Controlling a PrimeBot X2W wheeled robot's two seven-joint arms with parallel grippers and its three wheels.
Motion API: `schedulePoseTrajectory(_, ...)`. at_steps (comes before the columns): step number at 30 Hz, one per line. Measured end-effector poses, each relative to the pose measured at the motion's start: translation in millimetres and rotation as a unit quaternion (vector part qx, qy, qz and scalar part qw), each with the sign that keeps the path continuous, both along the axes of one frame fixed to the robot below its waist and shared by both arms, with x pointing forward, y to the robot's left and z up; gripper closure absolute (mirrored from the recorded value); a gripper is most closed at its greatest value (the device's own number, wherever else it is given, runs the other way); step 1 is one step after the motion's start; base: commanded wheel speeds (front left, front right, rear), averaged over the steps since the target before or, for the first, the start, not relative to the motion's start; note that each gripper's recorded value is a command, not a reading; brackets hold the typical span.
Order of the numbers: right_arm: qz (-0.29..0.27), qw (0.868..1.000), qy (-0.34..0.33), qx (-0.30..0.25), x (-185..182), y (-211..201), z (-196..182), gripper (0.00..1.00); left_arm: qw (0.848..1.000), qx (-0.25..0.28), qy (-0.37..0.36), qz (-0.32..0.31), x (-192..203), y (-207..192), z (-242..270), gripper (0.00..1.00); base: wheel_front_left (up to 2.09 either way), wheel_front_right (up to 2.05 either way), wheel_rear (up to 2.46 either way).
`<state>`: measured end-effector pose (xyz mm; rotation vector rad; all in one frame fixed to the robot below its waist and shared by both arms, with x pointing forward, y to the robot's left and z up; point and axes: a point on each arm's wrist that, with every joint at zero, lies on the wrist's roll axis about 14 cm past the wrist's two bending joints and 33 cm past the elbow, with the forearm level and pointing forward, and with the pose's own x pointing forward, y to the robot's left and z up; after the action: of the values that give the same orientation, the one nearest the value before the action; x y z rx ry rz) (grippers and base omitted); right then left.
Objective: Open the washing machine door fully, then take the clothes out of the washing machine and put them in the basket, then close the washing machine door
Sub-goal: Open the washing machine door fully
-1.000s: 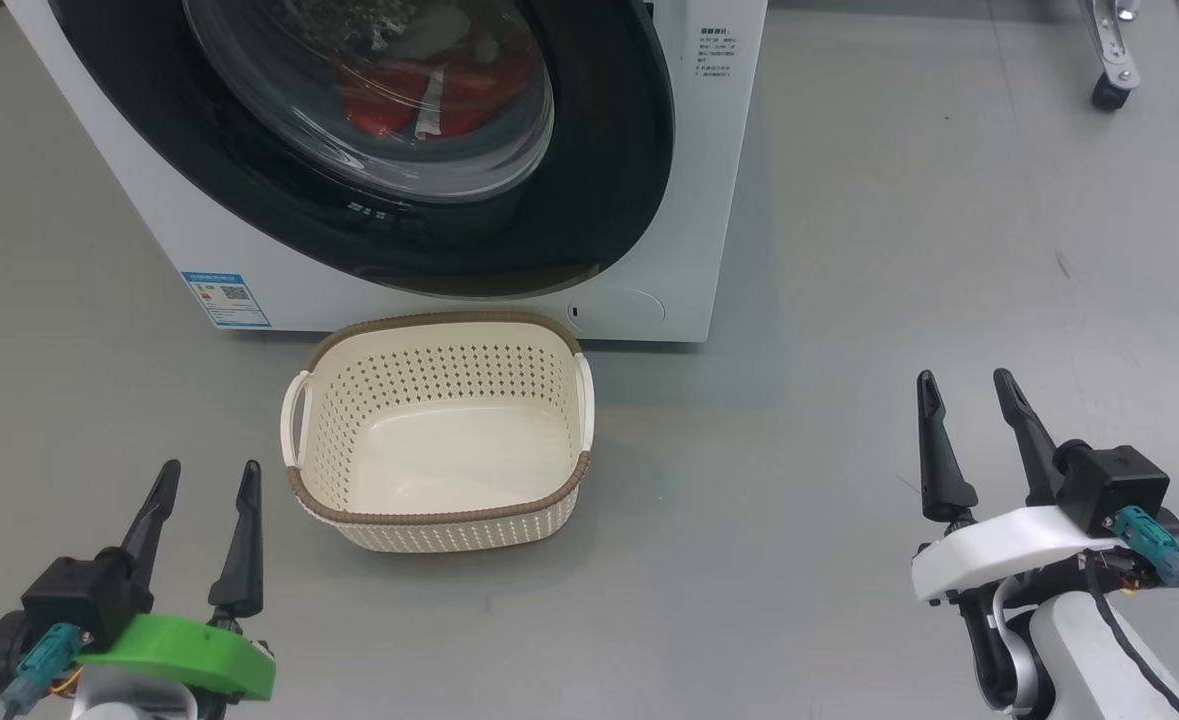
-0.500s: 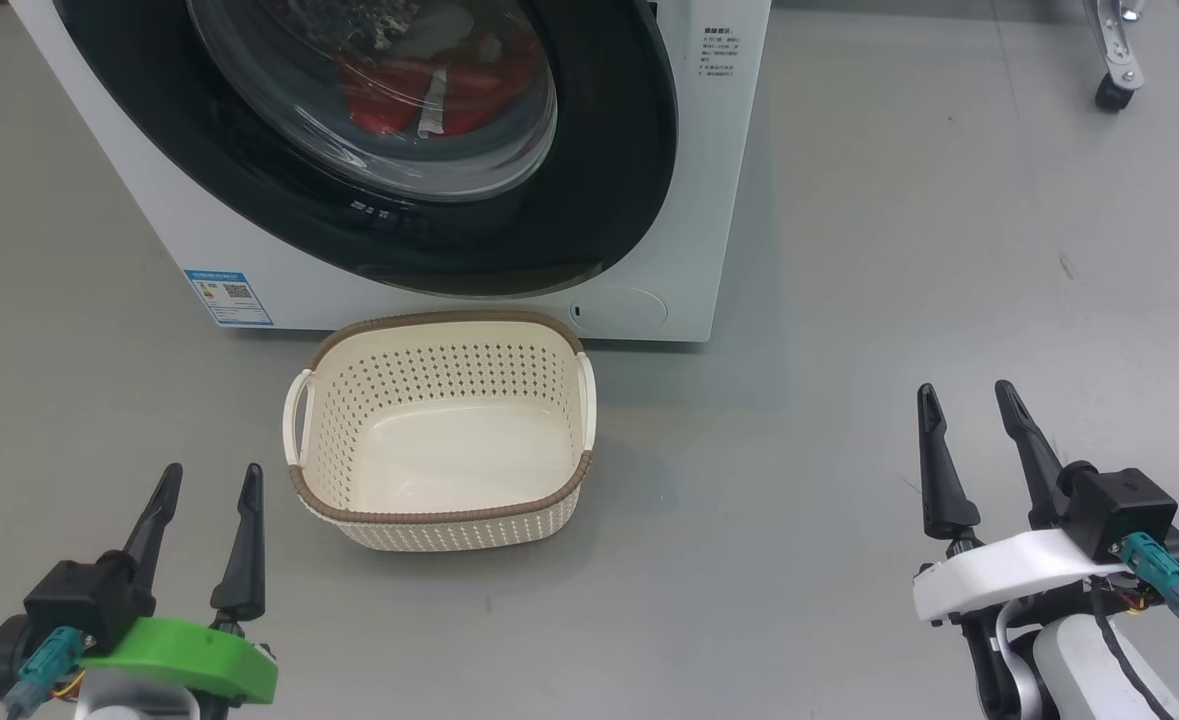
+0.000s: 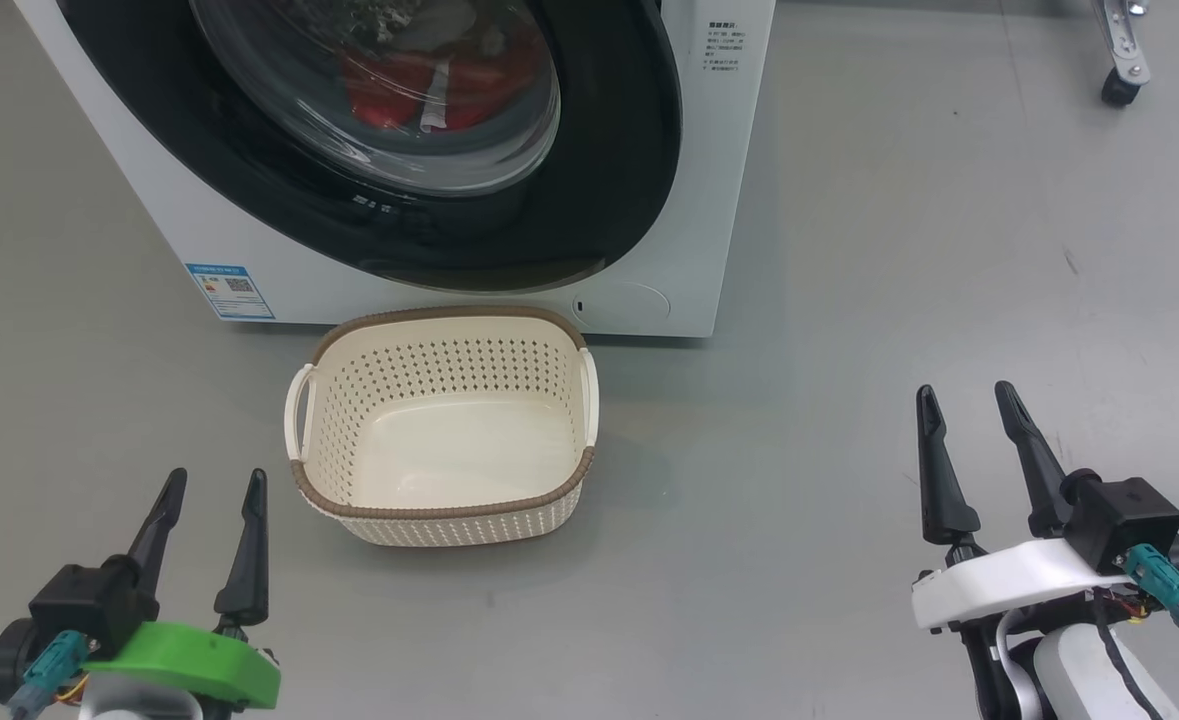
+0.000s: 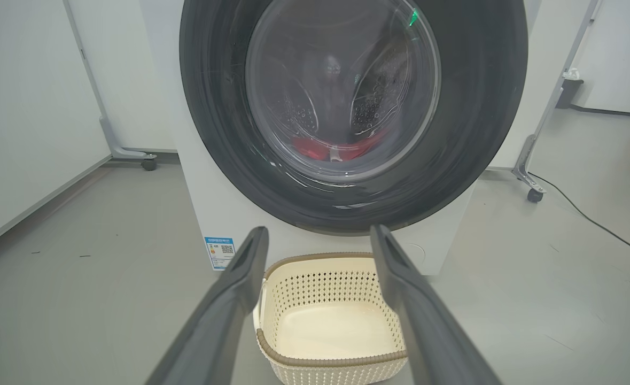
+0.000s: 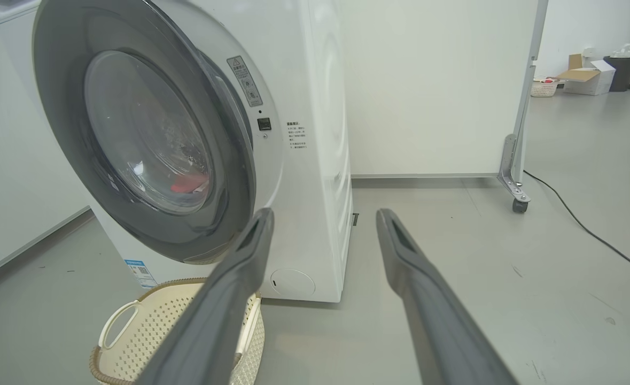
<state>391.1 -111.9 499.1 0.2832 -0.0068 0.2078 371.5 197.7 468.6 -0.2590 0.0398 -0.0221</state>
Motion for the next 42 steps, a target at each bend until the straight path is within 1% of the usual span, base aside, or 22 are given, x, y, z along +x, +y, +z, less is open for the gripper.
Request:
schedulePoseTrajectory(10, -0.004, 1.000, -0.004, -0.009, 4.9, -4.6, 0.0, 0.00, 1.000, 0.000, 0.007, -0.007, 0.4, -4.3, -5.0, 0.00, 0.00, 0.00, 0.00)
schedulePoseTrajectory(17, 0.001, 1.000, -0.006, -0.003, 21.4, 0.4, 2.5, 0.00, 1.000, 0.003, 0.021, -0.008, 0.7, -3.1, -13.7, 0.00, 0.00, 0.00, 0.00)
schedulePoseTrajectory(21, 0.018, 0.999, 0.006, 0.029, 36.2, 10.8, 3.9, 0.00, 0.999, 0.007, 0.030, -0.010, 1.3, -1.4, -19.4, 0.00, 0.00, 0.00, 0.00)
schedulePoseTrajectory(23, 0.019, 0.999, 0.012, 0.036, 45.4, 11.5, 3.5, 0.00, 0.999, 0.007, 0.034, -0.012, 2.1, -1.5, -22.4, 0.00, 0.00, 0.00, 0.00)
schedulePoseTrajectory(27, 0.016, 0.997, 0.019, 0.069, 69.4, 13.1, 9.0, 0.00, 0.999, 0.007, 0.037, -0.012, 8.6, 1.8, -24.4, 0.00, 0.00, 0.00, 0.00)
schedulePoseTrajectory(33, 0.017, 0.988, 0.028, 0.149, 107.1, 21.8, 22.5, 0.00, 0.999, 0.009, 0.047, -0.015, 15.0, 3.0, -31.4, 0.00, 0.00, 0.00, 0.00)
schedulePoseTrajectory(39, 0.020, 0.984, 0.041, 0.175, 144.8, 26.9, 30.5, 0.00, 0.998, 0.011, 0.053, -0.014, 22.3, 7.6, -36.2, 0.00, 0.00, 0.00, 0.00)
schedulePoseTrajectory(40, 0.020, 0.983, 0.044, 0.176, 150.8, 26.5, 30.4, 0.25, 0.998, 0.010, 0.052, -0.013, 24.1, 8.0, -36.4, 0.00, 0.00, 0.00, 0.00)
schedulePoseTrajectory(41, 0.018, 0.982, 0.046, 0.182, 156.8, 26.4, 31.6, 0.70, 0.998, 0.007, 0.053, -0.013, 25.5, 8.3, -36.9, 0.00, 0.00, 0.00, 0.00)
schedulePoseTrajectory(42, 0.020, 0.980, 0.046, 0.192, 162.9, 27.5, 34.2, 1.00, 0.998, 0.006, 0.054, -0.012, 26.5, 8.5, -38.0, 0.00, 0.00, 0.00, 0.00)
